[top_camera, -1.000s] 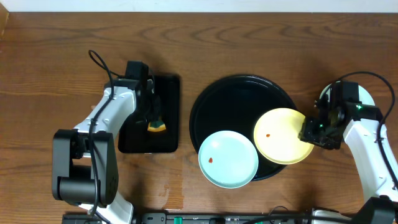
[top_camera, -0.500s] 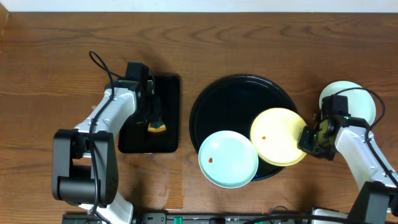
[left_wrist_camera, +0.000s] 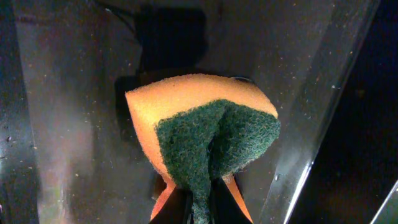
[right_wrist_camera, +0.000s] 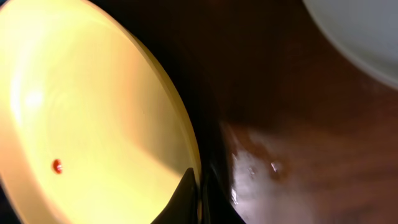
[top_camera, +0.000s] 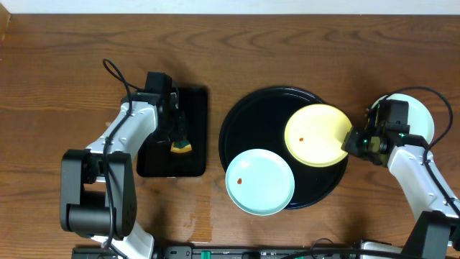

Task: Clean dirty plates on tray and stack at the side

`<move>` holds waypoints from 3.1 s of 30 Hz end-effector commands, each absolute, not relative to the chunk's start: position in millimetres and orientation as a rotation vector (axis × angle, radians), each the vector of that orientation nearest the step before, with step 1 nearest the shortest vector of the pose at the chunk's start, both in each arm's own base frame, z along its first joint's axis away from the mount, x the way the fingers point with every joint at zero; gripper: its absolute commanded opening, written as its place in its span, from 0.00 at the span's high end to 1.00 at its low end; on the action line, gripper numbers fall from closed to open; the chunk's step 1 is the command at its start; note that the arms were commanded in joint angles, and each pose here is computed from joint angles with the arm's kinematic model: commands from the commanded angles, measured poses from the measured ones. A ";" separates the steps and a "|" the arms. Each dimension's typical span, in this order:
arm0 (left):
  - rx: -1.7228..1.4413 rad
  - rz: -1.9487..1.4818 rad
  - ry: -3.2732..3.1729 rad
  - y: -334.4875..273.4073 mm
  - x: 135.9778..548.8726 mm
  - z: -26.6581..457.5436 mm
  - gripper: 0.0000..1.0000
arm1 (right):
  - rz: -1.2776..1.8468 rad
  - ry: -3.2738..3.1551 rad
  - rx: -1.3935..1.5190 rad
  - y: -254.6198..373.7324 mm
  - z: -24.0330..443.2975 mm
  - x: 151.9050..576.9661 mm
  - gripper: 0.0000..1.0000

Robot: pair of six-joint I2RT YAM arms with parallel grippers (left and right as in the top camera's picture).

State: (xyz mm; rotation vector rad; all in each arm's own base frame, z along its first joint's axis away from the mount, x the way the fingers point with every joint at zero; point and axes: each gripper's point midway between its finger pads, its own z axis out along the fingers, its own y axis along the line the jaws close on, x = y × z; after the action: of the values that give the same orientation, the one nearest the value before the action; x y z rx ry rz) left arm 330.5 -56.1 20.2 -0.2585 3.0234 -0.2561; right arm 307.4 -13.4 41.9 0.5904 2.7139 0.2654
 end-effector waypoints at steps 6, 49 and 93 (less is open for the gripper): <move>-0.248 -0.240 3.029 -54.0 329.7 16.2 0.92 | 0.341 2.641 0.427 21.8 52.7 338.7 0.99; -0.247 -0.240 3.029 -54.0 329.7 16.2 0.92 | 0.366 2.679 -0.008 59.9 -12.6 366.0 0.99; -0.237 -0.252 2.973 -55.9 334.1 27.0 0.92 | 0.202 2.719 0.427 36.5 11.0 345.9 0.99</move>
State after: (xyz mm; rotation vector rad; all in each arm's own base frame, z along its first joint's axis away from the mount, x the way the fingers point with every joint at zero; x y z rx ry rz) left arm 321.1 -55.5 6.9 -0.2267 3.0093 -0.2574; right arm 343.1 37.6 11.2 0.4594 2.7187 0.2302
